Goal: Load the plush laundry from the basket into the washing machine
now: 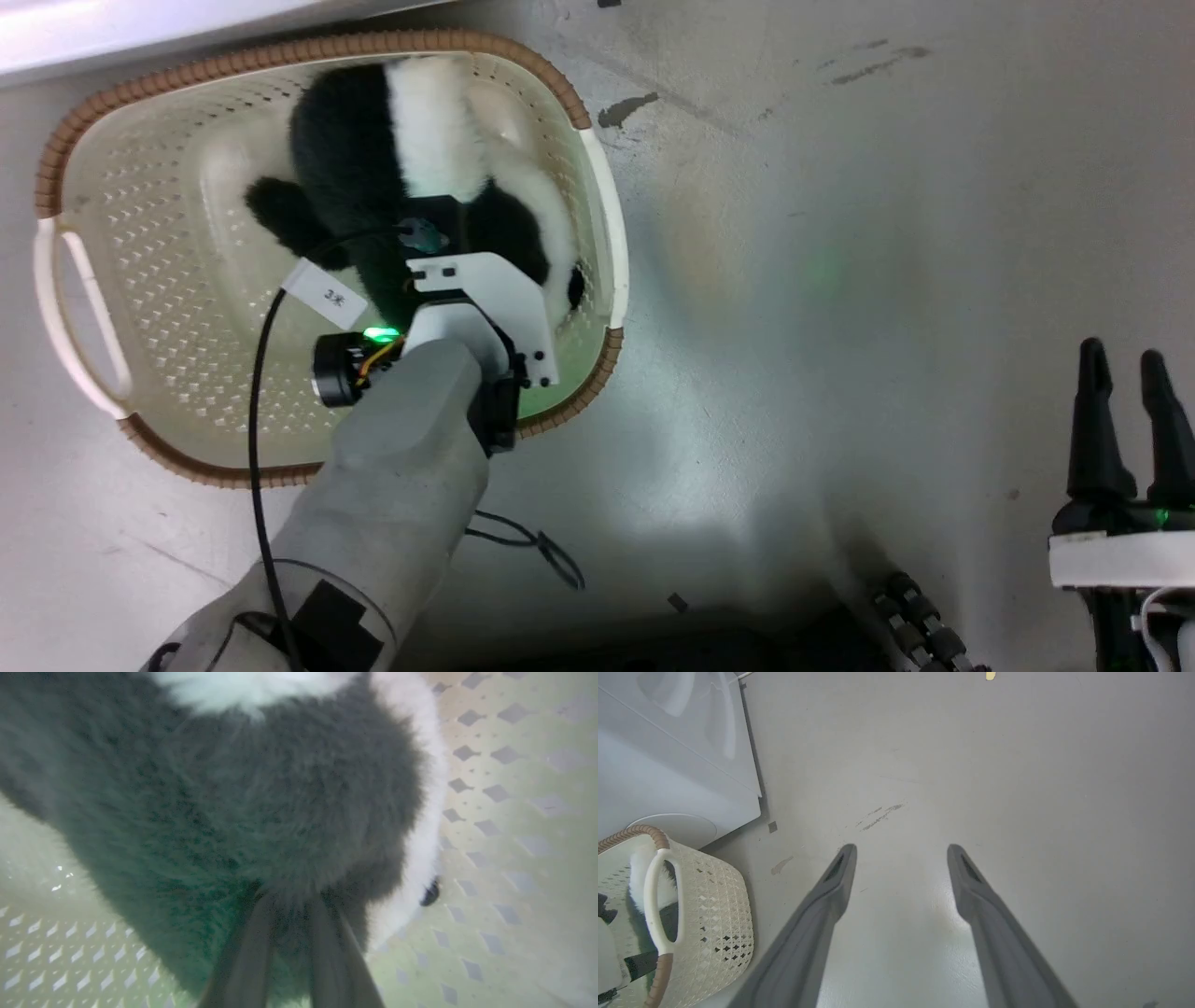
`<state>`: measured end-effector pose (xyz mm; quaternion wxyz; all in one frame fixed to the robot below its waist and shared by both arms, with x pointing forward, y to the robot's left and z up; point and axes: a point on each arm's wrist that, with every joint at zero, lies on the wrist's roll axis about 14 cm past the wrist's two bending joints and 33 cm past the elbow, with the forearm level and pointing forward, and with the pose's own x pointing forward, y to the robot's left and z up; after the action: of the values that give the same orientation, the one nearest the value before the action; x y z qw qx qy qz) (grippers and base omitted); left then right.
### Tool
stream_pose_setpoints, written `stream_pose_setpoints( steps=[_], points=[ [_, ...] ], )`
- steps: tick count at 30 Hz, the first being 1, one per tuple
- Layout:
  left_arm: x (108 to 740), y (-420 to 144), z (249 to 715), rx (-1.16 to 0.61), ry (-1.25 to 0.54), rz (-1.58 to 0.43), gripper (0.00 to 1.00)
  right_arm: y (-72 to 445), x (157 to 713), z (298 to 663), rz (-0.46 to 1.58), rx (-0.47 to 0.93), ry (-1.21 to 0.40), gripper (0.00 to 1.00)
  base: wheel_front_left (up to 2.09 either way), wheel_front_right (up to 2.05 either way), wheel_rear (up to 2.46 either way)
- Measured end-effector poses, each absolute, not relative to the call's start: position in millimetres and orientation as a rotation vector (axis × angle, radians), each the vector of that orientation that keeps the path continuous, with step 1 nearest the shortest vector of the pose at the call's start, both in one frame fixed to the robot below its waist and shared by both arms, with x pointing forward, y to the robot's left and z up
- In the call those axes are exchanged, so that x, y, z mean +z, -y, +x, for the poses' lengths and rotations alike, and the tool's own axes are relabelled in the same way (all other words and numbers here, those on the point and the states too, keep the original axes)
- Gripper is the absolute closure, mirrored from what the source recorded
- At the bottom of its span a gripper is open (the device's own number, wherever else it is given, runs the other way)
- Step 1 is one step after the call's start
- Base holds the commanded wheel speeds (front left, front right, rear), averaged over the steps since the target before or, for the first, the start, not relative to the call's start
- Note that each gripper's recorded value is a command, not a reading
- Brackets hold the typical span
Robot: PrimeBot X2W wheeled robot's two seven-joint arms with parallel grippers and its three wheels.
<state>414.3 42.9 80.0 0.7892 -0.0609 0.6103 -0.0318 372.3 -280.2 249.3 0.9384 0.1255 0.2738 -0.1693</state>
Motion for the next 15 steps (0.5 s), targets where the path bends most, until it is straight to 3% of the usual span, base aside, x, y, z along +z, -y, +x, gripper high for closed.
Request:
stream_pose_setpoints(
  steps=[15],
  points=[
    [117,-54,412,-0.064,-1.254,-0.209,1.0,264,270,398,0.29,-0.27,-0.481,0.0,0.0,0.0,0.0]
  ],
)
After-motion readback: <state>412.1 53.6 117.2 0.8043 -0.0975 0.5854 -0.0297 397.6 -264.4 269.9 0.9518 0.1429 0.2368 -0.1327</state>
